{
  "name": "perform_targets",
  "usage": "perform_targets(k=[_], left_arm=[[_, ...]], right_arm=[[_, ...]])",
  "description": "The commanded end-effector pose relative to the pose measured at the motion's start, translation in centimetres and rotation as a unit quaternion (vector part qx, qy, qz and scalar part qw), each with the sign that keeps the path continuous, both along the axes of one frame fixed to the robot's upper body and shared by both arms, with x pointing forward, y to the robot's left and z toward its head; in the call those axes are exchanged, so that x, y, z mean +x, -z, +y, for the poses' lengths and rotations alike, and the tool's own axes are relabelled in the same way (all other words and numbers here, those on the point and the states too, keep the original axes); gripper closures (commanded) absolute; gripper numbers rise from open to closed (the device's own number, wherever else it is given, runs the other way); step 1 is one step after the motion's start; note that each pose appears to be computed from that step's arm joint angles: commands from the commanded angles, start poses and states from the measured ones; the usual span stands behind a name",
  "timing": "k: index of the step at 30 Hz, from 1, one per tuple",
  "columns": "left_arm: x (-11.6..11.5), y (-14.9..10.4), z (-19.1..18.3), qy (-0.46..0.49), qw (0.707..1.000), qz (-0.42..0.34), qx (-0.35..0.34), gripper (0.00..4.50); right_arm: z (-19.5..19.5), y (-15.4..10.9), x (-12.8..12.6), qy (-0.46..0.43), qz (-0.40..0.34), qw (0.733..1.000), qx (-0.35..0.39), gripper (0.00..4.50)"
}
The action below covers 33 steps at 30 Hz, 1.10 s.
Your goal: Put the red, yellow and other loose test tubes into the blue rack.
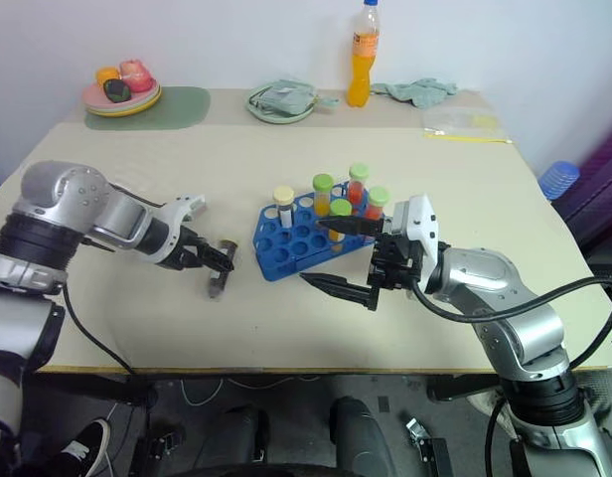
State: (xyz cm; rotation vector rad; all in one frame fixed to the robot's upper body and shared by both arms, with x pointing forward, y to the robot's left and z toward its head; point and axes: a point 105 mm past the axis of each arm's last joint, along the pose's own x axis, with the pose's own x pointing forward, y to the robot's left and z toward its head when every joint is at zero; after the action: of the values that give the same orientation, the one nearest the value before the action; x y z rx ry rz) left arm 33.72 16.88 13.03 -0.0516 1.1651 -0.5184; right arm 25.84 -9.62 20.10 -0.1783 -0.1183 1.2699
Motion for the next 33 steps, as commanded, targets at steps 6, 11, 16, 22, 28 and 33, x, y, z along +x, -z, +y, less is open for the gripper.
perform_targets(k=[6,11,16,22,28,33], left_arm=[[0.0,0.6,-0.1,-0.015,1.0,-0.006,-0.001,0.0],[-0.1,1.3,-0.3,-0.026,1.0,-0.007,-0.005,1.31],[0.1,1.4,-0.3,-0.043,0.999,-0.012,-0.013,3.67],[1.2,0.0,0.6,-0.088,0.994,-0.066,-0.011,3.72],[2.5,-4.0,2.3,-0.137,0.945,-0.296,0.003,3.72],[0.5,-9.2,0.6,-0.042,0.817,-0.573,-0.042,3.72]], right_arm=[[0.2,-1.0,-0.3,-0.002,-0.023,1.0,0.007,0.03],[0.2,-1.1,-0.3,0.003,-0.026,1.0,0.006,0.0],[0.0,-1.0,-0.1,0.009,-0.027,1.0,0.005,0.0],[0.1,-0.8,0.0,0.01,-0.028,1.0,0.003,0.0],[-0.6,-0.5,0.2,0.027,-0.026,0.999,-0.001,0.0],[-2.0,-0.4,0.2,0.049,-0.028,0.998,-0.012,0.0]])
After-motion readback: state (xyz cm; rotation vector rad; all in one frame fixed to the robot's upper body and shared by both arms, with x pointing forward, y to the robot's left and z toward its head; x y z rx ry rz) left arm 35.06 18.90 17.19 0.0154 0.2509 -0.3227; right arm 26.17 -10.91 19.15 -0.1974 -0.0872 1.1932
